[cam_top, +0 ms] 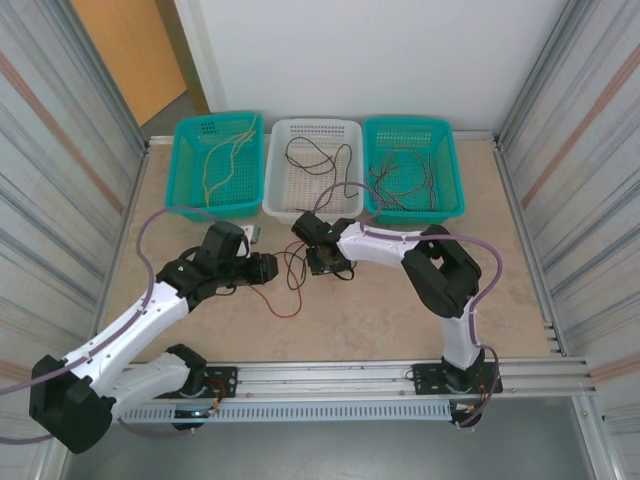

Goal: Untangle the cables

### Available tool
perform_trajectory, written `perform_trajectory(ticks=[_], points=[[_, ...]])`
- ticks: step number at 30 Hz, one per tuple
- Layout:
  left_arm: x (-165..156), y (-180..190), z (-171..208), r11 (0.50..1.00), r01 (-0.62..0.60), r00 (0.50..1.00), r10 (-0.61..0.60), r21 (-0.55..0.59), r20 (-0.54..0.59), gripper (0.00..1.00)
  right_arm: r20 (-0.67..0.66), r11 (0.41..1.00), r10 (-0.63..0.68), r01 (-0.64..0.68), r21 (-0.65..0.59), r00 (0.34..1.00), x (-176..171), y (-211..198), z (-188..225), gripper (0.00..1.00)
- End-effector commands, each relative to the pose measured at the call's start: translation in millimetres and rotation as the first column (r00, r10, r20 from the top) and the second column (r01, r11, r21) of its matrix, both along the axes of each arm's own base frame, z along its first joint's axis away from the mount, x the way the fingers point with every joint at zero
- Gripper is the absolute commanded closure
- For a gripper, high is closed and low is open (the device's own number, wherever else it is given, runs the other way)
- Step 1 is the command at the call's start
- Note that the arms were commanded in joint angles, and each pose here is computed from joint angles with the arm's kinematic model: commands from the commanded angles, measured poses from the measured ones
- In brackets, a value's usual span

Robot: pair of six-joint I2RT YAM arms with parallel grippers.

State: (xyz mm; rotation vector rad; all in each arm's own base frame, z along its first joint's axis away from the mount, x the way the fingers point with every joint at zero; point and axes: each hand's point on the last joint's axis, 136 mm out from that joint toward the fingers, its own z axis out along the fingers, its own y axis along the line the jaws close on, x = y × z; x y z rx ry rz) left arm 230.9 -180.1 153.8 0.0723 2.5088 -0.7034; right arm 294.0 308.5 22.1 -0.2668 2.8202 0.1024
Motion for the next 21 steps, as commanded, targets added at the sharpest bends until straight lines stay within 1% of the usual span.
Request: perform_trajectory(ticks=[1,2,3,4,5,6,7,10,15,19,21], points=[[-1,0,4,1.000,0.001,1.000,-0.001,-0.022,0.010,0.60,-0.001,0.999,0.010,-0.010,-0.040,1.000,3,-5,-5,0.64],[-1,0,4,1.000,0.002,1.000,-0.002,-0.022,0.011,0.59,0.001,0.999,0.014,-0.014,-0.037,1.000,3,-4,-4,0.66],[-1,0,4,1.000,0.000,1.000,0.000,-0.020,0.012,0.59,0.004,0.999,0.016,-0.016,-0.032,1.000,3,-3,-2,0.71],[-1,0,5,1.000,0.002,1.000,-0.001,-0.020,0.013,0.59,0.005,0.999,0.020,-0.019,-0.030,1.000,3,-3,0,0.78],[-1,0,6,1.000,0.000,1.000,0.001,-0.020,0.015,0.59,0.008,0.999,0.021,-0.020,-0.029,1.000,3,-4,3,0.89],[0,0,7,1.000,0.001,1.000,-0.001,-0.021,0.018,0.59,0.015,0.999,0.022,-0.022,-0.025,1.000,3,-4,7,0.96],[0,0,7,1.000,0.004,1.000,-0.003,-0.022,0.020,0.58,0.024,0.999,0.026,-0.026,-0.020,0.999,1,-4,12,1.00],[0,0,8,1.000,0.004,1.000,-0.004,-0.019,0.022,0.58,0.052,0.999,0.037,-0.038,0.014,0.998,-3,-2,32,1.00],[1,-1,8,1.000,0.008,1.000,-0.007,-0.024,0.026,0.57,0.123,0.992,0.050,-0.064,0.110,0.991,-15,0,77,1.00],[1,-3,7,0.999,0.012,1.000,-0.011,-0.032,0.021,0.57,0.174,0.987,0.032,-0.058,0.149,0.984,-16,-6,105,1.00],[1,-4,7,0.999,0.013,1.000,-0.012,-0.035,0.019,0.57,0.188,0.986,0.033,-0.063,0.152,0.982,-16,-7,110,1.00]])
